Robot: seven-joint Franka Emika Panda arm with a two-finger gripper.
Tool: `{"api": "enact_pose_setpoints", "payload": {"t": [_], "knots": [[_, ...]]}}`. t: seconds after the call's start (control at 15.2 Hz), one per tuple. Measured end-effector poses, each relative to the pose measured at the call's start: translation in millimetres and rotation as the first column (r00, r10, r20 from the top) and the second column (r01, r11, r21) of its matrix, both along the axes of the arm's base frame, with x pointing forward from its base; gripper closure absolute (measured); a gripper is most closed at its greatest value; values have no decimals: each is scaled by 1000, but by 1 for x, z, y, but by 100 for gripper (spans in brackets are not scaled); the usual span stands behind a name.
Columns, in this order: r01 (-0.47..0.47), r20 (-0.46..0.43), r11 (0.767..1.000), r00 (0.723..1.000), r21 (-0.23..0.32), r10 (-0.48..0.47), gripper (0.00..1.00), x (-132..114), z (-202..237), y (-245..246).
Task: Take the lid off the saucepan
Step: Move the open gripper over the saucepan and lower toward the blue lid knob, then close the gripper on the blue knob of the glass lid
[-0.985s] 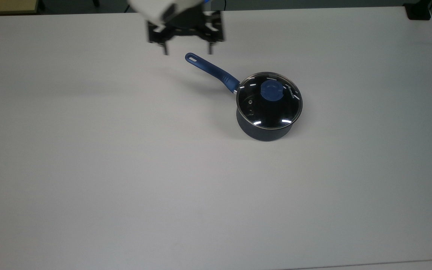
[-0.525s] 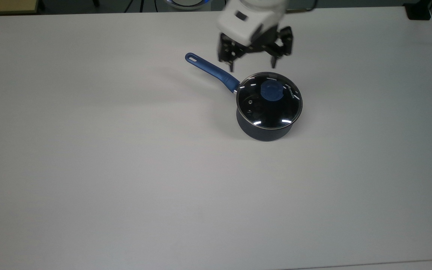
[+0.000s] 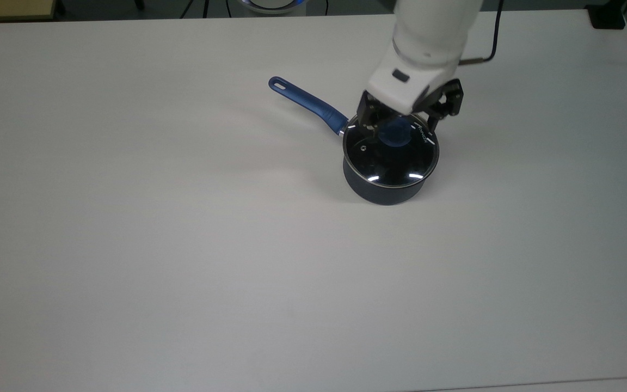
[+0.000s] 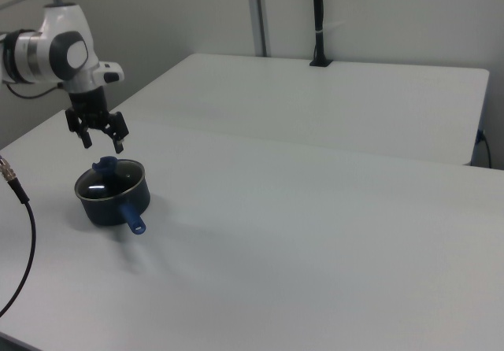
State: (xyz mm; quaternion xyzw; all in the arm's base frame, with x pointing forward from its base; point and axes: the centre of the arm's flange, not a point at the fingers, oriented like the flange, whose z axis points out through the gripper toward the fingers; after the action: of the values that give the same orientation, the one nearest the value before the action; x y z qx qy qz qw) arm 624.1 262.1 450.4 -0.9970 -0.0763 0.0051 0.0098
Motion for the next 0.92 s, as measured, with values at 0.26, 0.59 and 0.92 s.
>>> {"api": "enact_pose_setpoints", "payload": {"t": [0.26,0.59,0.92], "knots": [[-14,-9,1000,1000,-19,14,5,0,-12,7],[-18,-15,999,1000,-29,18,25,0,-17,7],[-35,-25,999,999,-39,34,24,-1,-23,6]]}}
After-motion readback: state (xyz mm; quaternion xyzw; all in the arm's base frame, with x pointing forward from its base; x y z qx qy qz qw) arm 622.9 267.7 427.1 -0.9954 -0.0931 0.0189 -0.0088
